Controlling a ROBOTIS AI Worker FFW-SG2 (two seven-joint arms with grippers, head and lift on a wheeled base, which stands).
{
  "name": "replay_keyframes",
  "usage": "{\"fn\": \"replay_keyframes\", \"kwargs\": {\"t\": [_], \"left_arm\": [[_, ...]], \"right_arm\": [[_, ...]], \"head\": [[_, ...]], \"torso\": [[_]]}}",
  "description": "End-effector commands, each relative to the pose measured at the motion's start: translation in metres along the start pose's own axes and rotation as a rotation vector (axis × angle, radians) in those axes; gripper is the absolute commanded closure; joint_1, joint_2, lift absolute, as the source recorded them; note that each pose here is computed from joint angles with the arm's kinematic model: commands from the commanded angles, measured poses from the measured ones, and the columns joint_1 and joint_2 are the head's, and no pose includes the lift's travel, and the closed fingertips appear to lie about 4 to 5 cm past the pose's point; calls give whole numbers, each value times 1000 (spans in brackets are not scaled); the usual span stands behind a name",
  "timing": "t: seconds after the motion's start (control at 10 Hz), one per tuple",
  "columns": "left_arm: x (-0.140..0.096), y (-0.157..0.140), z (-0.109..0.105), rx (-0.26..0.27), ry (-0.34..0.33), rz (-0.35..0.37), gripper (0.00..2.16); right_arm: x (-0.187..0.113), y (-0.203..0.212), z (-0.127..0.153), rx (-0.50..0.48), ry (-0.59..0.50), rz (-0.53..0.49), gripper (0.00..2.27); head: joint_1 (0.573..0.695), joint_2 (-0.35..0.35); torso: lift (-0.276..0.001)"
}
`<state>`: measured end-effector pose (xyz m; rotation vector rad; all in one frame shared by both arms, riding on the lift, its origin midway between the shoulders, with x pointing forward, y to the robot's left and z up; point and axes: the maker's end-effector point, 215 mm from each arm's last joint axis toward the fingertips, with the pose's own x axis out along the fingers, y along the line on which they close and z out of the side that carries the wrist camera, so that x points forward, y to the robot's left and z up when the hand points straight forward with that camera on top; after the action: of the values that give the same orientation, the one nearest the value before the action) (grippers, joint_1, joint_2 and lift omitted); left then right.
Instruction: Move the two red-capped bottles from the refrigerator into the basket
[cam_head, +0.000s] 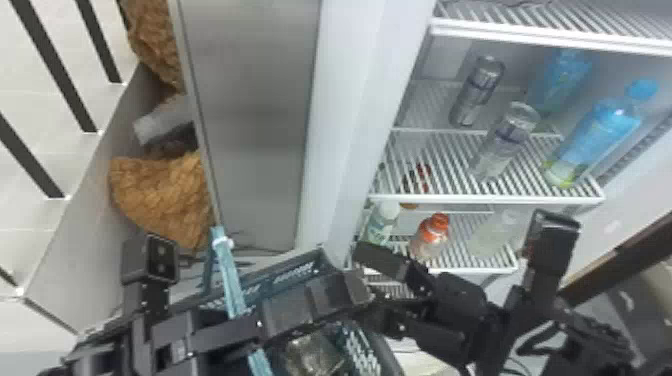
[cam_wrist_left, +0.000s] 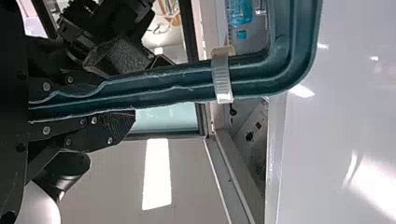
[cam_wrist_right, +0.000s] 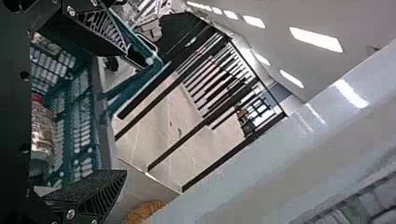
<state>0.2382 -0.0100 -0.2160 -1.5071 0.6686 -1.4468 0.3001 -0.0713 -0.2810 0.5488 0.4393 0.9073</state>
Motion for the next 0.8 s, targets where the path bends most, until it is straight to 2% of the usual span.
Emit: {"fn": "replay_keyframes", "kwargs": {"t": [0.0,0.2,0.4,0.5,0.7], "left_arm": [[-1,0,-1,-3,1,1,1205],[-1,2,-2,-5,1,5,1205],[-4,3,-3,-10,-2,10,1205],[-4,3,-3,-11,-1,10,1205],[-4,4,-5,-16,-2,10,1205]], "right_arm": [[-11,-13,12,-26,-31,-43,119],[-36,-39,25,-99,-58,-154,119],[-69,-65,67,-240,-178,-275,117],[-84,-73,74,-268,-206,-317,119],[-112,-89,89,-315,-289,-388,117]], "head": [[695,-181],[695,-221],[695,-304],[695,-346],[695,-350]], "torso": [[0],[0],[0],[0],[0]]}}
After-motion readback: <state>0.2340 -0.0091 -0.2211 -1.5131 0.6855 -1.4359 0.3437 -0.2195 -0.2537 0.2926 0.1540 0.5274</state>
